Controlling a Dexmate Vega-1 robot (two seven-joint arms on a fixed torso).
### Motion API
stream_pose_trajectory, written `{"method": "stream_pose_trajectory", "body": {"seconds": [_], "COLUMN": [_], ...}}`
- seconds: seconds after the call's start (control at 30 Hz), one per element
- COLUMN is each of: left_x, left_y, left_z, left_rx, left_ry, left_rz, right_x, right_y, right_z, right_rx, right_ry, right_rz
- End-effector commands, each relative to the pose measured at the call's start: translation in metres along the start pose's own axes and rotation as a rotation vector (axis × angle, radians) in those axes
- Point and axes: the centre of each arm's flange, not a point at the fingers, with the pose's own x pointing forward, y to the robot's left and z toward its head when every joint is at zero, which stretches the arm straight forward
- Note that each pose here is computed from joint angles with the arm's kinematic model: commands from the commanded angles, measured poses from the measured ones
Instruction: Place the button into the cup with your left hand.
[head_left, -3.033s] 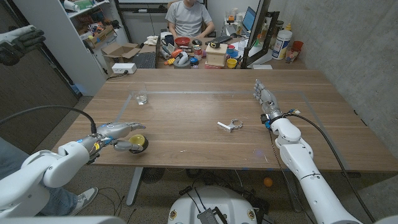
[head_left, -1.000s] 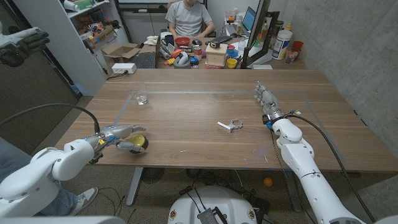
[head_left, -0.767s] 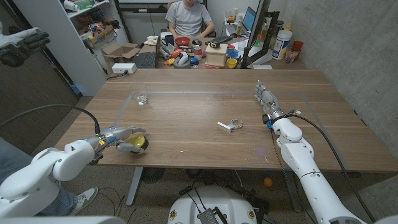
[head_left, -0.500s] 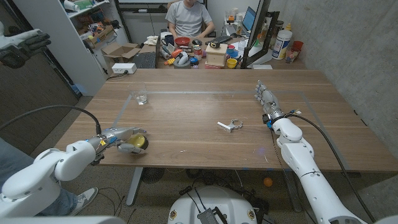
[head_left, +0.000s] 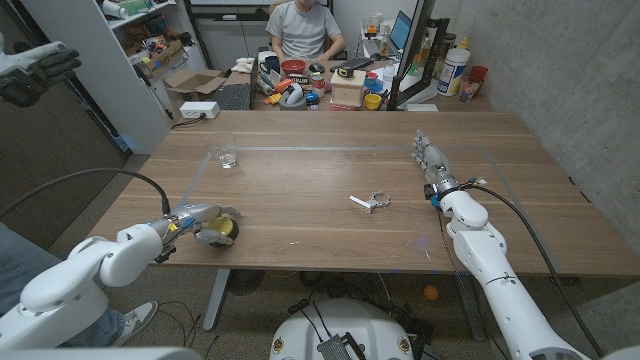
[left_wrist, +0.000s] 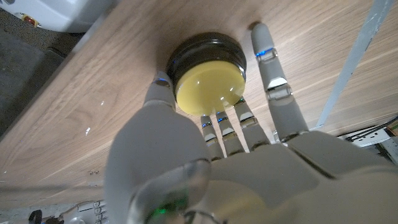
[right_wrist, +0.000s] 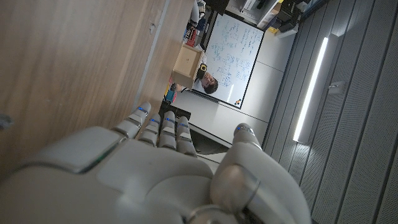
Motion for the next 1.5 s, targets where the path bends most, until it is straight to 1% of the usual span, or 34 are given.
{"method": "stream_pose_trajectory", "body": {"seconds": [0.03, 0.33, 0.63, 0.9, 1.17, 1.23, 1.27, 1.5], "left_x": [0.002, 0.0, -0.002, 0.0, -0.005, -0.006, -0.007, -0.013], "left_y": [0.0, -0.002, 0.004, 0.01, 0.02, 0.022, 0.024, 0.031], "left_z": [0.011, 0.018, 0.02, 0.022, 0.02, 0.019, 0.019, 0.018], "left_rx": [-0.006, -0.008, -0.003, -0.001, 0.007, 0.01, 0.013, 0.021], "left_ry": [-0.002, 0.0, 0.008, 0.0, 0.009, 0.019, 0.013, 0.032], "left_rz": [0.05, 0.04, 0.045, 0.059, 0.081, 0.086, 0.088, 0.098], "right_x": [0.002, 0.004, 0.002, 0.0, -0.002, -0.002, -0.002, -0.001], "right_y": [-0.005, -0.005, -0.006, -0.008, -0.011, -0.01, -0.01, -0.008], "right_z": [0.009, 0.002, 0.0, 0.002, 0.006, 0.006, 0.006, 0.006], "right_rx": [-0.004, 0.001, 0.004, 0.004, 0.003, 0.002, 0.003, 0.007], "right_ry": [-0.018, -0.003, 0.002, -0.005, -0.013, -0.013, -0.013, -0.014], "right_rz": [0.006, 0.019, 0.018, 0.01, 0.003, 0.003, 0.004, 0.008]}}
